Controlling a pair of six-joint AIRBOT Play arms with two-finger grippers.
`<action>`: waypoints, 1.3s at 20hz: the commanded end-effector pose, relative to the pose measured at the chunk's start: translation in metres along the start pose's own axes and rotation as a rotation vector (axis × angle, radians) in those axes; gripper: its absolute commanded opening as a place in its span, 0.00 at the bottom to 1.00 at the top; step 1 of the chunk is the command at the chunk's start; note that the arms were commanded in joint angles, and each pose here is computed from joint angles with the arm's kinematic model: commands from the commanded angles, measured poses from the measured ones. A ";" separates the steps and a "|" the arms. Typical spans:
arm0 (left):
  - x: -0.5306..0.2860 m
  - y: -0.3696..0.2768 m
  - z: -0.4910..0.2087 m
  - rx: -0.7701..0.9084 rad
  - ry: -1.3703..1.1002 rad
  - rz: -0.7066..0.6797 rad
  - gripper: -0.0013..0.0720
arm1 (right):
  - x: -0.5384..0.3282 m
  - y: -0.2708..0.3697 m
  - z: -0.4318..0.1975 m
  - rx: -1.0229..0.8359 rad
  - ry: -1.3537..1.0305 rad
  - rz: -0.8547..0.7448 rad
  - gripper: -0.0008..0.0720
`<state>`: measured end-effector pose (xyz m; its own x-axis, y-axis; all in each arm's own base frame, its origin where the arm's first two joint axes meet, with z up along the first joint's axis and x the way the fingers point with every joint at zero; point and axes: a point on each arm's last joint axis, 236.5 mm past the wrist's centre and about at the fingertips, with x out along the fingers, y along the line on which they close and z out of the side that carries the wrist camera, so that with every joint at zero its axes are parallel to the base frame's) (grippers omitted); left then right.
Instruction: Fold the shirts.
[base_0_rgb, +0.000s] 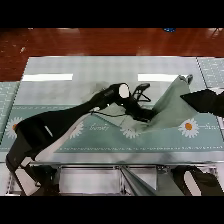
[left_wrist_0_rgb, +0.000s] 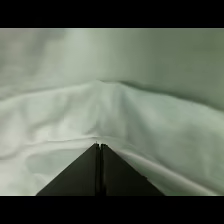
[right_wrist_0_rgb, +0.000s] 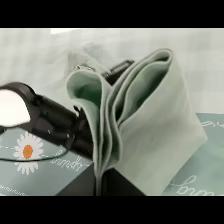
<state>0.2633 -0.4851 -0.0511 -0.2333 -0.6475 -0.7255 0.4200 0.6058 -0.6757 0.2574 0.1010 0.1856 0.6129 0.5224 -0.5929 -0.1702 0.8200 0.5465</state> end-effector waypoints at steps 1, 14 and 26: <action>-0.059 0.035 0.029 -0.096 -0.059 -0.009 0.05 | -0.001 0.005 0.005 0.019 -0.024 0.018 0.04; -0.400 0.149 -0.068 -0.219 -0.733 0.345 0.05 | 0.210 0.101 0.025 0.091 0.171 0.325 0.04; -0.305 0.170 -0.134 -0.359 -0.692 0.282 0.05 | 0.382 0.137 -0.040 0.184 0.385 0.374 0.59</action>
<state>0.2909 -0.1205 0.0504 0.4870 -0.5180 -0.7032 0.0630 0.8239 -0.5633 0.4365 0.4045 0.0316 0.2318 0.8369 -0.4959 -0.1931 0.5392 0.8197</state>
